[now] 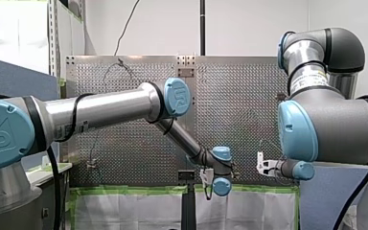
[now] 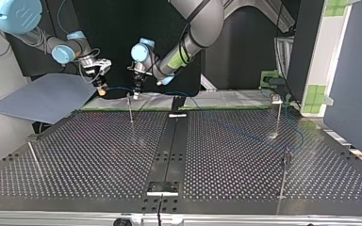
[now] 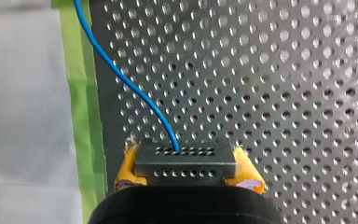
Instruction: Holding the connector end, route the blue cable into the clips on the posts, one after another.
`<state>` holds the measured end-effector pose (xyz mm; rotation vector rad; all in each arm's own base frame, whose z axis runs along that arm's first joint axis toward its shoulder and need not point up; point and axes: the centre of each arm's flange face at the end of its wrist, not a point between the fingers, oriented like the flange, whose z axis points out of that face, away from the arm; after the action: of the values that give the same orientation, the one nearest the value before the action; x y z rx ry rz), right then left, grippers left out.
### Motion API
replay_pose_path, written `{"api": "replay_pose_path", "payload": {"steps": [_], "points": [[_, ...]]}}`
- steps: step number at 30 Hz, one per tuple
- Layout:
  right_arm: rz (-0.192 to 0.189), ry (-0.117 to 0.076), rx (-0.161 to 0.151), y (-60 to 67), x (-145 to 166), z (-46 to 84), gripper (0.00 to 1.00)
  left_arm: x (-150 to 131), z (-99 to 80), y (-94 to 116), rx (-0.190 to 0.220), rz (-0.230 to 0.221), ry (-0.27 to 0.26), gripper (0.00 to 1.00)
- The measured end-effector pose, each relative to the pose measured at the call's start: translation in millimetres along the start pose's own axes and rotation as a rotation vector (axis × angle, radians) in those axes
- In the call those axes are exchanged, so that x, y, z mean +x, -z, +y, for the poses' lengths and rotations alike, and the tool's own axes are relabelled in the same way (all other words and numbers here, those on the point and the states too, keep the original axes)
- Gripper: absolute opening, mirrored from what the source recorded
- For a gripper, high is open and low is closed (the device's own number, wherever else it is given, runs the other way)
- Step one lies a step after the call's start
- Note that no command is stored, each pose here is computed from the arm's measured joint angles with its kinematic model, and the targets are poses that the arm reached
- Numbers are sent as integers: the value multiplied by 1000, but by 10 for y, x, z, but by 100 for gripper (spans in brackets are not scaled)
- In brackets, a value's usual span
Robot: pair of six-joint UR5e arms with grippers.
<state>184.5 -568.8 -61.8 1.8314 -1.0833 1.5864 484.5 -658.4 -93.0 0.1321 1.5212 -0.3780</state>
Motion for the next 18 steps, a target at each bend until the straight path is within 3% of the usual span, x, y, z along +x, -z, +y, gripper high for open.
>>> {"api": "replay_pose_path", "payload": {"steps": [4,7,13,18], "points": [[-12,15,37,12,52,-57,0,8,40,-5,-12,11,-7,0],[-9,23,46,16,141,-65,0,12,68,-11,-19,19,-13,0],[12,38,46,16,408,-59,0,17,95,-18,-21,27,-17,0],[20,35,21,17,497,-31,0,18,98,-23,-15,29,-16,0]]}}
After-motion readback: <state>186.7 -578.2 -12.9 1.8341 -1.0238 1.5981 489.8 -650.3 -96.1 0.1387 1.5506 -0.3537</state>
